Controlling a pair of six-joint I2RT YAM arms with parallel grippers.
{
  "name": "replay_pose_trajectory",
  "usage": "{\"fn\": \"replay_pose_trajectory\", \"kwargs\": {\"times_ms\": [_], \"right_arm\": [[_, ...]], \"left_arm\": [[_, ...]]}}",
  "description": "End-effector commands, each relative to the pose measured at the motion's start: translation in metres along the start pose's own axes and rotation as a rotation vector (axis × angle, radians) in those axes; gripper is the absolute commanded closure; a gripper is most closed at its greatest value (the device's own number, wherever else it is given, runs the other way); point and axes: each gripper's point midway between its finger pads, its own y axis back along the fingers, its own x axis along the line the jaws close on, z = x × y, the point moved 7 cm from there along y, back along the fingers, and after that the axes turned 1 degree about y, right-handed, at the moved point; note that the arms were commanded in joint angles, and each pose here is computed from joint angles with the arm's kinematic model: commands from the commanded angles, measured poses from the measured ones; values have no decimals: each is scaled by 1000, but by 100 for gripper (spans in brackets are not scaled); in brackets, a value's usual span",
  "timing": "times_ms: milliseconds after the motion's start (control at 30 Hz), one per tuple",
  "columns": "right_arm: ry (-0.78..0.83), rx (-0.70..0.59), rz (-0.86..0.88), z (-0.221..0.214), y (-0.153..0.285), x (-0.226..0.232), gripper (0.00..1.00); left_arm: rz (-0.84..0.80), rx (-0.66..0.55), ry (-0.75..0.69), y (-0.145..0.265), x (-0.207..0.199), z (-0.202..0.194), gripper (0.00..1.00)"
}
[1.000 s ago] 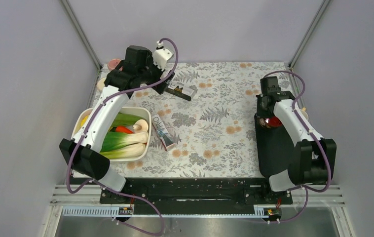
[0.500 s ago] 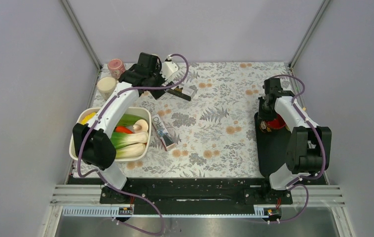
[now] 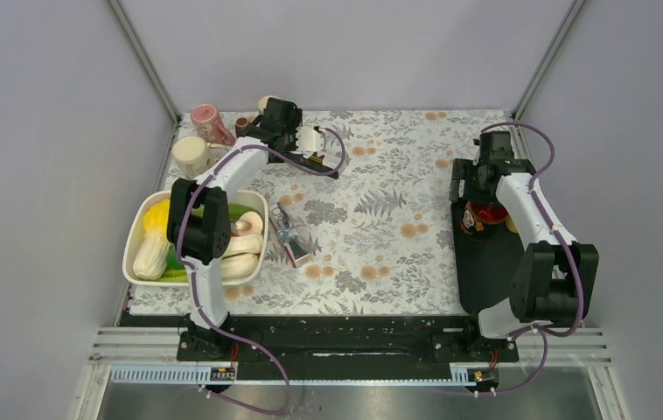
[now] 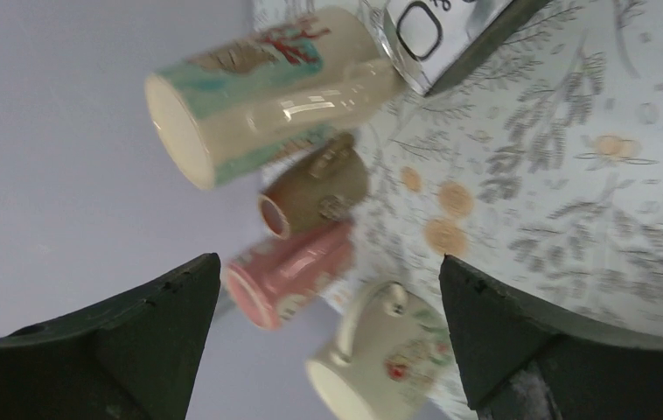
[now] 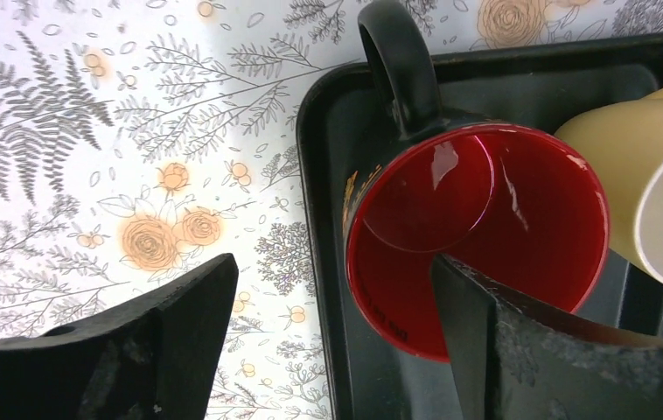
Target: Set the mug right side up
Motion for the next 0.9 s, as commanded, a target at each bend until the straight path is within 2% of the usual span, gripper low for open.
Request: {"fn": "replay_pose_trajectory", "kwargs": {"times_ms": [0, 67, 167, 333, 433, 567, 733, 867], "right_arm": [[-2, -114, 67, 18, 33, 5, 7], [1, -140, 104, 20, 39, 9, 1], [3, -174, 138, 21, 43, 12, 0], [5, -178, 129, 17, 43, 11, 0], [5, -179, 133, 16, 42, 11, 0], [5, -180, 151, 18, 42, 13, 1], [14, -187, 194, 19, 44, 18, 1], [16, -203, 183, 19, 47, 16, 1]], "left_arm": [[151, -80, -373, -9, 38, 15, 1], [115, -141, -444, -19, 38, 18, 4], [38, -211, -552, -36, 37, 20, 13], [-6, -196, -753, -67, 32, 19, 12], [-37, -186, -824, -82, 26, 18, 13], [-83, -164, -867, -102, 13, 15, 24], [20, -105, -918, -124, 22, 17, 49], [14, -75, -925, -128, 30, 15, 55]]}}
